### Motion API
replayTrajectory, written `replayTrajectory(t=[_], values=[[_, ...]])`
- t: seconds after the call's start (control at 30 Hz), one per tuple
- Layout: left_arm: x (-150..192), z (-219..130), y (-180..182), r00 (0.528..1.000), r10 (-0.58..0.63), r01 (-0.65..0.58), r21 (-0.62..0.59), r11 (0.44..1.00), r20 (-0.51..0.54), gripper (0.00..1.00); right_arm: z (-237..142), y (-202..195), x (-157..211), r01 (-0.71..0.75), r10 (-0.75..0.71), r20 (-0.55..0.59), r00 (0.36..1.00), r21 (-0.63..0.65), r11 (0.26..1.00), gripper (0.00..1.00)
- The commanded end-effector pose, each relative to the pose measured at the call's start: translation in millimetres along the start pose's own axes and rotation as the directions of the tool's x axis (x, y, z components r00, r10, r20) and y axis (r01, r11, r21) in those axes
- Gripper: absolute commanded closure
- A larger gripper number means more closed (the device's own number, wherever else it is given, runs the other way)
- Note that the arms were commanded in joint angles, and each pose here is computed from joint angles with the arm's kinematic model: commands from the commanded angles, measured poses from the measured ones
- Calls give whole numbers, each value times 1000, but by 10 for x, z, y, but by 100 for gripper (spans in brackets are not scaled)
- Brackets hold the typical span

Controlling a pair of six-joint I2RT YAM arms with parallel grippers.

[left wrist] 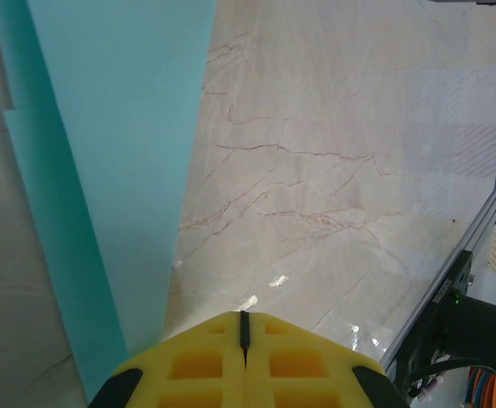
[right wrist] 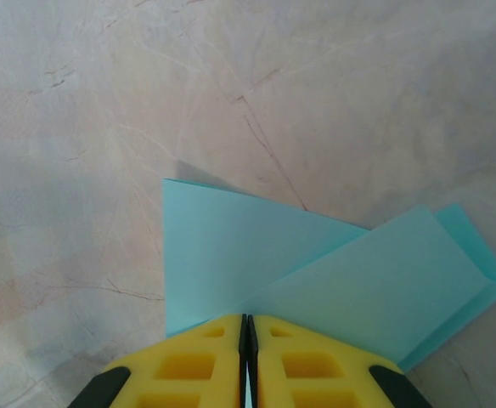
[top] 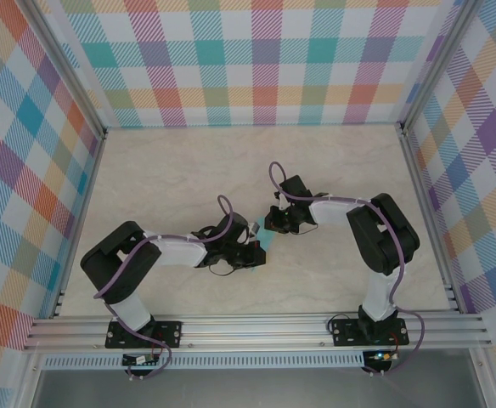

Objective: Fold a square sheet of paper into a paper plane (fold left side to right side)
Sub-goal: Fold the wing for the fifth time at the center of the table.

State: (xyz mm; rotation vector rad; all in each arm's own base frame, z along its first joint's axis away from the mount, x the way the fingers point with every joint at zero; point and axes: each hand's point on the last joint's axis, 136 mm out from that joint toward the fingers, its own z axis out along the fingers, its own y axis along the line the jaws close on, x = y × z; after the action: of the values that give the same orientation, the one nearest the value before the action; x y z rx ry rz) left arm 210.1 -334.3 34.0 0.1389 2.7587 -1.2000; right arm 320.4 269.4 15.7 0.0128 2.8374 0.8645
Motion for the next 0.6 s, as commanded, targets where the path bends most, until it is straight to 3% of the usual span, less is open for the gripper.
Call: replayTrajectory(t=[0.0,0.57], values=[[53,8,115,1000,-10,10,-31,999,3,100,67,-247,124,-17,22,-45,999,102,995,88],[81,-28,228,999,-30,32,-63,998,26,100,57,-317,140,-9,17,-55,998,144,990,88]])
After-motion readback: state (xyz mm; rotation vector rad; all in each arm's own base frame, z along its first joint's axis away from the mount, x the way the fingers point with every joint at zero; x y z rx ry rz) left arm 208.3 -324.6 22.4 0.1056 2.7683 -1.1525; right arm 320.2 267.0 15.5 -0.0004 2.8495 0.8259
